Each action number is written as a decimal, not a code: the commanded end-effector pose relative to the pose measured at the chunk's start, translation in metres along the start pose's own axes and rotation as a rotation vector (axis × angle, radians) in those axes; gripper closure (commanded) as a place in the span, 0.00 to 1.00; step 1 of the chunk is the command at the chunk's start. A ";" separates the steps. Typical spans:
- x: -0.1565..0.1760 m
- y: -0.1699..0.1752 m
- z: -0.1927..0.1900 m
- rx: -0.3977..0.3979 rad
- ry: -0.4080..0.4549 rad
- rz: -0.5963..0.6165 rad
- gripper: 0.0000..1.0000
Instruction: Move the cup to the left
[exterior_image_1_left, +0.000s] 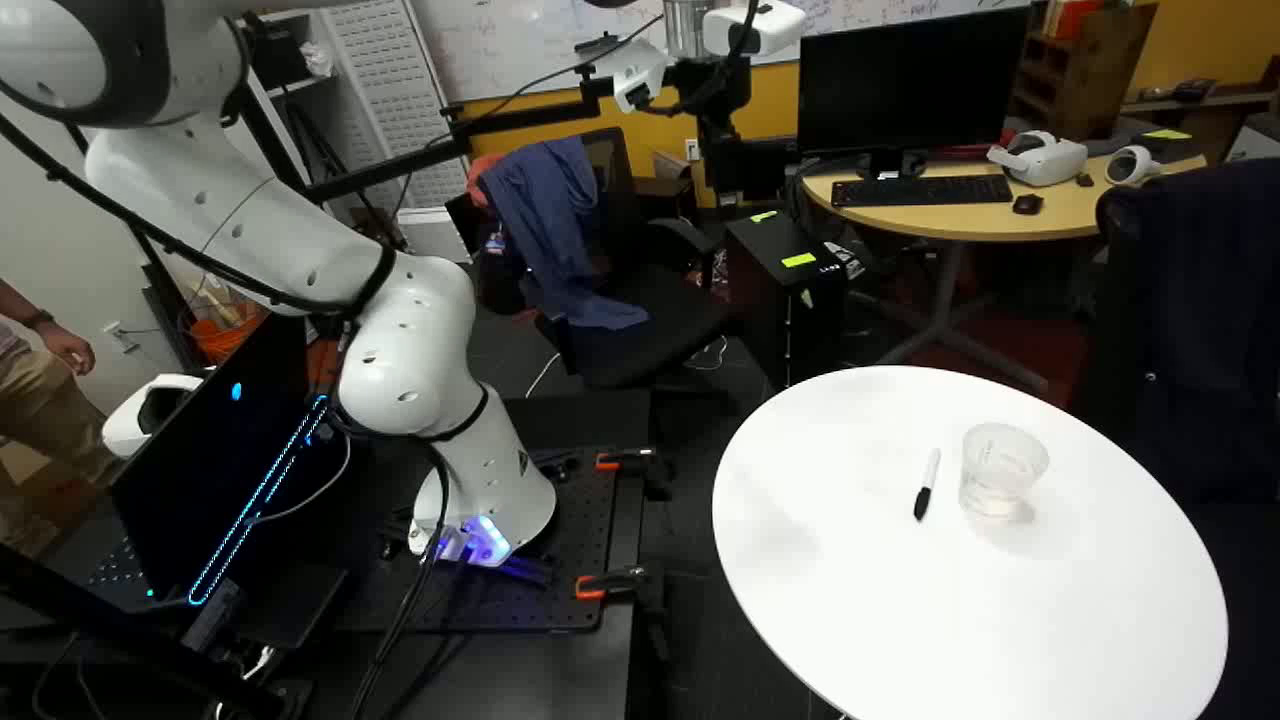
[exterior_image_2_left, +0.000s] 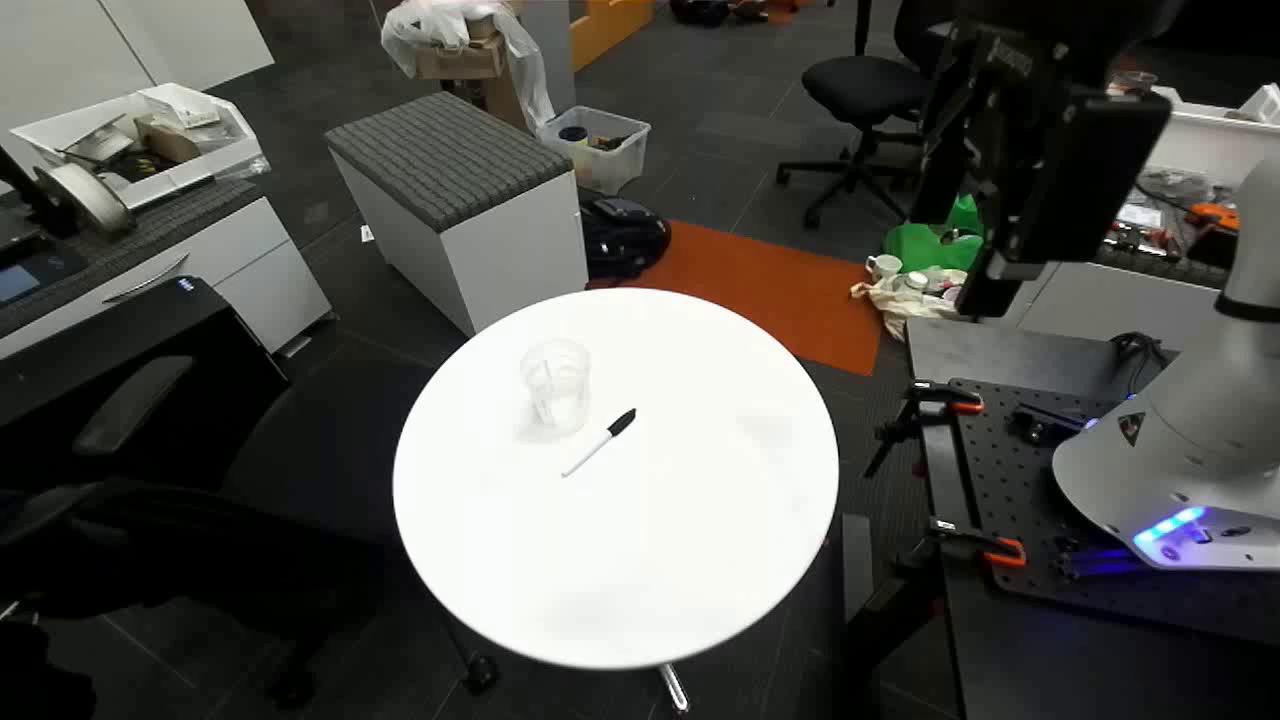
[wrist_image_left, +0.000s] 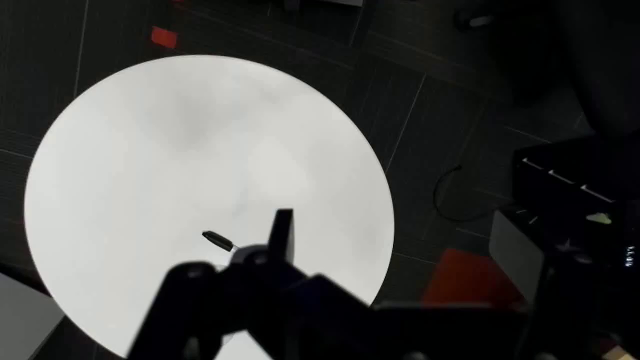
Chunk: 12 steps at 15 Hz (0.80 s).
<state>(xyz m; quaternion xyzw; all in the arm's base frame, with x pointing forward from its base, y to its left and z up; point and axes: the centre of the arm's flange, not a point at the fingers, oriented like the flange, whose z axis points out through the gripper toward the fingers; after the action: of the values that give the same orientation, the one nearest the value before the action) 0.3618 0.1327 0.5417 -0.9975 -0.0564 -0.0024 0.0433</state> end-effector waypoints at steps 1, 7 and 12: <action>0.000 0.000 0.000 0.000 0.000 0.000 0.00; 0.000 0.000 0.000 0.000 0.000 0.000 0.00; 0.007 0.005 -0.004 -0.007 0.041 0.003 0.00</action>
<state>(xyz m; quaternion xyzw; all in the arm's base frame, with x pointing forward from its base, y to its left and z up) 0.3627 0.1323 0.5424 -0.9974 -0.0567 -0.0064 0.0432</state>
